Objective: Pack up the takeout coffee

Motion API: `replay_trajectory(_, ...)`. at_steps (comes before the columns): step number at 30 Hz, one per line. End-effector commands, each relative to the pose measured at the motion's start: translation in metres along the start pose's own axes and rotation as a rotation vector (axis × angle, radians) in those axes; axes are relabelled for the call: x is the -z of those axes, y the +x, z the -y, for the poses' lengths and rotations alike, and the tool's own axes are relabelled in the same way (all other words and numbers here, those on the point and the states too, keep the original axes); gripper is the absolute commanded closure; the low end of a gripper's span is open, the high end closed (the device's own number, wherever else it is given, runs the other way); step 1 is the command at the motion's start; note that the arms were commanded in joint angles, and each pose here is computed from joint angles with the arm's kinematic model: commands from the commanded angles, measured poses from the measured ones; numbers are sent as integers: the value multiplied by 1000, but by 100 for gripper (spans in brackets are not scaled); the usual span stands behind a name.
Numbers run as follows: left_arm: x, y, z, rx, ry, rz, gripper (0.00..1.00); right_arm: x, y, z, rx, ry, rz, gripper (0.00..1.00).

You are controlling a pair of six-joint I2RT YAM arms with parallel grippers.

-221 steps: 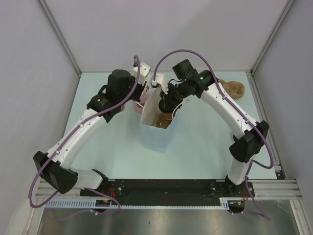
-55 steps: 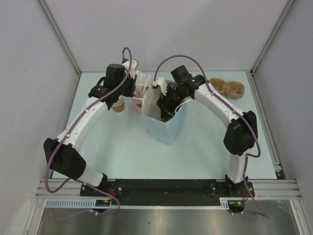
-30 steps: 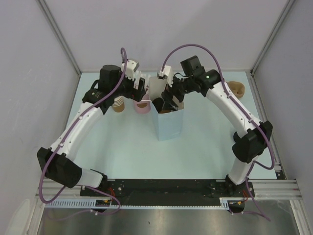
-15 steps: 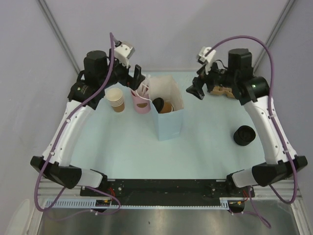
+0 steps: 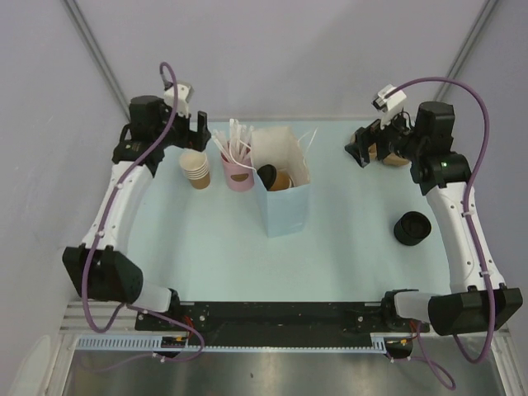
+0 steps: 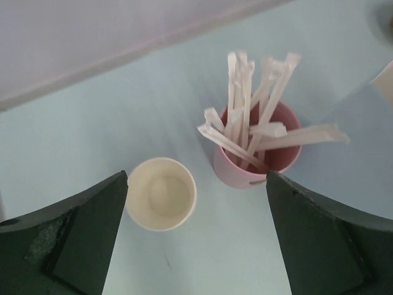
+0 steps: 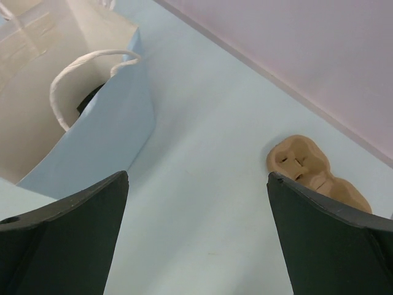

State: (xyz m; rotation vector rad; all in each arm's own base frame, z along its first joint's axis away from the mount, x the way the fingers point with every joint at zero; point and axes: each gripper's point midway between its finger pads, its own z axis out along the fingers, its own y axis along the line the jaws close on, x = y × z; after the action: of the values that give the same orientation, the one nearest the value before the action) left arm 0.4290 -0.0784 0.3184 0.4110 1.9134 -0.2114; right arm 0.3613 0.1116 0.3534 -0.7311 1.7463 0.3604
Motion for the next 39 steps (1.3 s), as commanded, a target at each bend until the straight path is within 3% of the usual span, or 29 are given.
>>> replay_trajectory(1,-33,17,15,4,115,5,1,10,-15,8,15,62,73,0)
replay_trajectory(6,-51,9,24,11,197,30,10,5,-6,9,12,63,59,0)
replay_trajectory(10,-55,9,38,52,275,31,26,0,-1,8,4,48,52,1)
replay_trajectory(21,-75,31,78,9,291,-31,26,-9,8,5,5,38,24,2)
replay_trajectory(30,-95,35,73,-18,184,-60,44,-14,13,3,-10,19,19,2)
replay_trajectory(39,-104,39,69,-25,149,-72,49,-18,17,0,-18,1,12,4)
